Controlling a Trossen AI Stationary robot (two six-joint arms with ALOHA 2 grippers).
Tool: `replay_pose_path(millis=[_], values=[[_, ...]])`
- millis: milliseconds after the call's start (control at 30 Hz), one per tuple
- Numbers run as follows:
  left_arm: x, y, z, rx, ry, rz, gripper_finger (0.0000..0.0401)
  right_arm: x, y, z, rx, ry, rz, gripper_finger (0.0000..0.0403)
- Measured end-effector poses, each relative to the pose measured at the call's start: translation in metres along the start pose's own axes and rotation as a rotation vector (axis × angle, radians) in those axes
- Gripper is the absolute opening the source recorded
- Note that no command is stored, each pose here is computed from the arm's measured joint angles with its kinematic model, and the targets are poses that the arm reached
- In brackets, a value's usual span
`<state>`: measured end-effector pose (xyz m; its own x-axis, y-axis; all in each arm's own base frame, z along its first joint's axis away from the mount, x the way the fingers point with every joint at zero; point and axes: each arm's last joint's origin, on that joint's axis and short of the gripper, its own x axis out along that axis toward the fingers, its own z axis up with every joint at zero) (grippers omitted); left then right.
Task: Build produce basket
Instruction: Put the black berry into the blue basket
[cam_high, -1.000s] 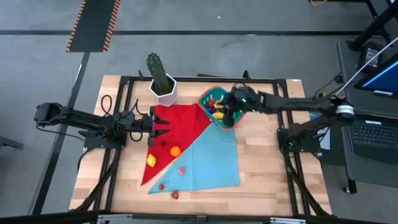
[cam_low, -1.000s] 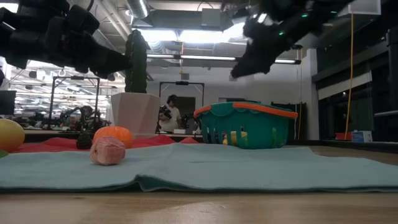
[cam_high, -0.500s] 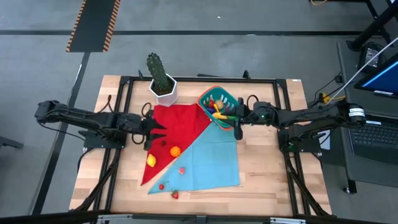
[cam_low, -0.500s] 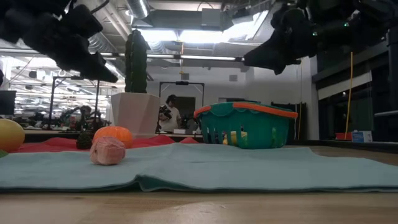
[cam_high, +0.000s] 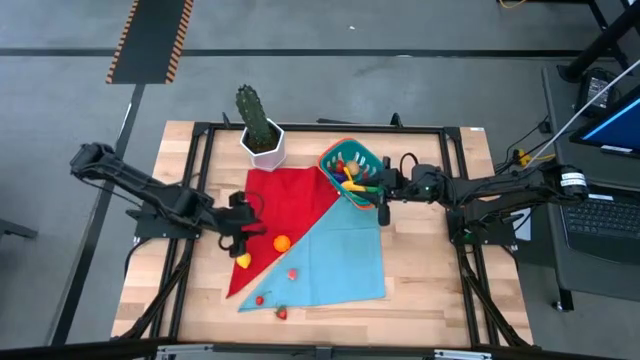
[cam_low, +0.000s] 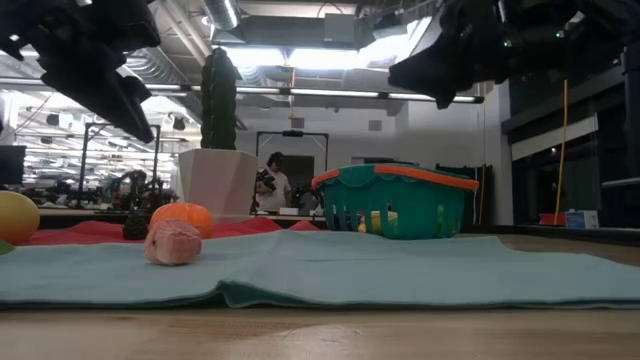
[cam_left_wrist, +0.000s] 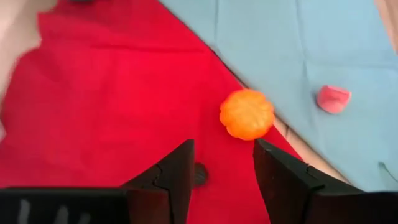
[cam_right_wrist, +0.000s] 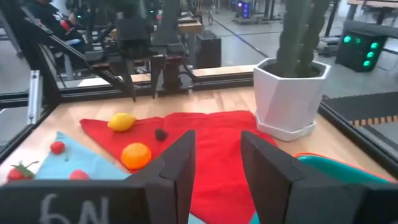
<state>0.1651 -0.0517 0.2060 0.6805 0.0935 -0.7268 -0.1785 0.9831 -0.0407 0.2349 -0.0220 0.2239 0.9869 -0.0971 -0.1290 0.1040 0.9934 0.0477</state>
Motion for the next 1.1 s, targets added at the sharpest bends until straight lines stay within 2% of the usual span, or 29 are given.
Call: replay_pose_path(millis=[333, 633, 900, 1100], values=[[0.026, -0.030, 0.015, 0.030, 0.174, 0.061, 0.0143, 0.000, 0.013, -0.001, -0.008, 0.004, 0.054, 0.0129], [0.040, -0.032, 0.008, 0.093, 0.277, 0.109, 0.0155, 0.000, 0.012, -0.003, -0.011, 0.030, 0.051, 0.0129], [0.040, -0.029, 0.007, 0.113, 0.280, 0.162, 0.0179, 0.000, 0.012, -0.006, -0.013, 0.052, 0.049, 0.0129], [0.040, -0.029, 0.007, 0.130, 0.271, 0.161, 0.0192, -0.001, 0.012, -0.007, -0.014, 0.069, 0.048, 0.0129]])
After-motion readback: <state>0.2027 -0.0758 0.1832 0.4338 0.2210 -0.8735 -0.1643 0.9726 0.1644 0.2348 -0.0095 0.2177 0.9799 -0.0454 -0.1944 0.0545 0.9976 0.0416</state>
